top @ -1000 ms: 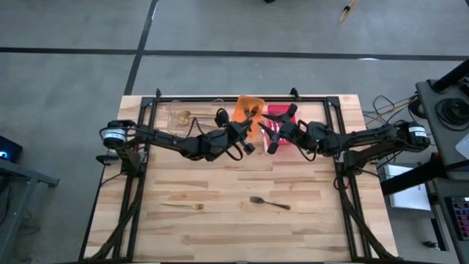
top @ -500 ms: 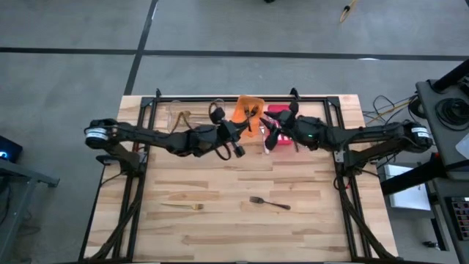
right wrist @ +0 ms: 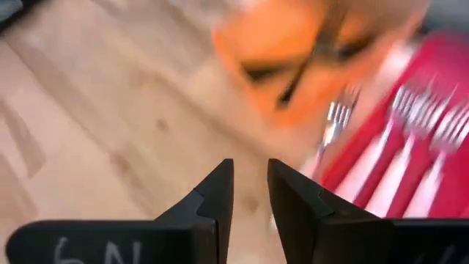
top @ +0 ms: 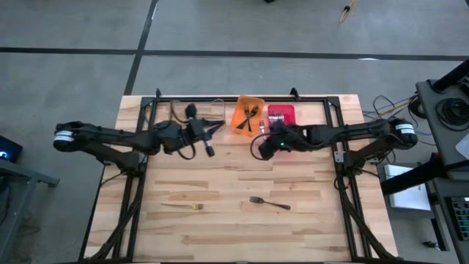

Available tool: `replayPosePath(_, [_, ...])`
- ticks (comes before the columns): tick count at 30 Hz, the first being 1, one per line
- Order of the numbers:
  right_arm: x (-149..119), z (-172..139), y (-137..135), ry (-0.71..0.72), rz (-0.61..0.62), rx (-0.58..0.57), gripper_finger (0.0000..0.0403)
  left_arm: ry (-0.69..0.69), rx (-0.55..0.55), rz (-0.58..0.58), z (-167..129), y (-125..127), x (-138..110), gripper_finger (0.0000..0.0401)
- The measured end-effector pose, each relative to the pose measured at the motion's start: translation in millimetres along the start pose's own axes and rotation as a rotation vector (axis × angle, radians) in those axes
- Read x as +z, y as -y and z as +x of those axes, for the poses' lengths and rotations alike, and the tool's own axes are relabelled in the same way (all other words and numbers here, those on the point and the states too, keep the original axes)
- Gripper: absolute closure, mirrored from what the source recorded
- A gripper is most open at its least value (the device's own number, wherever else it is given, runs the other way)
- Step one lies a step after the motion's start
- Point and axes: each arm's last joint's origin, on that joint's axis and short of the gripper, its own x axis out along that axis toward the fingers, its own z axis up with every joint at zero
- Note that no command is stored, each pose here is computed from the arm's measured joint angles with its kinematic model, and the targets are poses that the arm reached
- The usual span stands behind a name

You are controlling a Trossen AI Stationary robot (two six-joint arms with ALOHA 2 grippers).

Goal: Sort silverware by color (type)
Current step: Put the white fork into the red bin

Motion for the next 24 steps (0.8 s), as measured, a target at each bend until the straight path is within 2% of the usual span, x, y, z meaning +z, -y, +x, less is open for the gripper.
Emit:
replayPosePath(5, [-12.0,19.1,-3.0,-0.138,0.115,0.009,0.0319,0.056,0.021,0.055,-19.1,-12.3,9.7,0.0401])
replayPosePath(10, [-23.1,37.4,-5.1,-0.240,0.182,-0.009,0.0283,0.087,0.035,0.096,-29.9,-19.3,15.1,0.0401])
replayPosePath(18, [-38.1,58.0,-1.8,-0.317,0.297,-0.128,0.0216,0.078,0.037,0.150,-36.2,-20.6,9.5,0.0401])
replayPosePath(24, [-48.1,77.9,1.3,-0.346,0.320,-0.200,0.0203,0.066,0.033,0.190,-35.2,-19.5,7.5,0.0401])
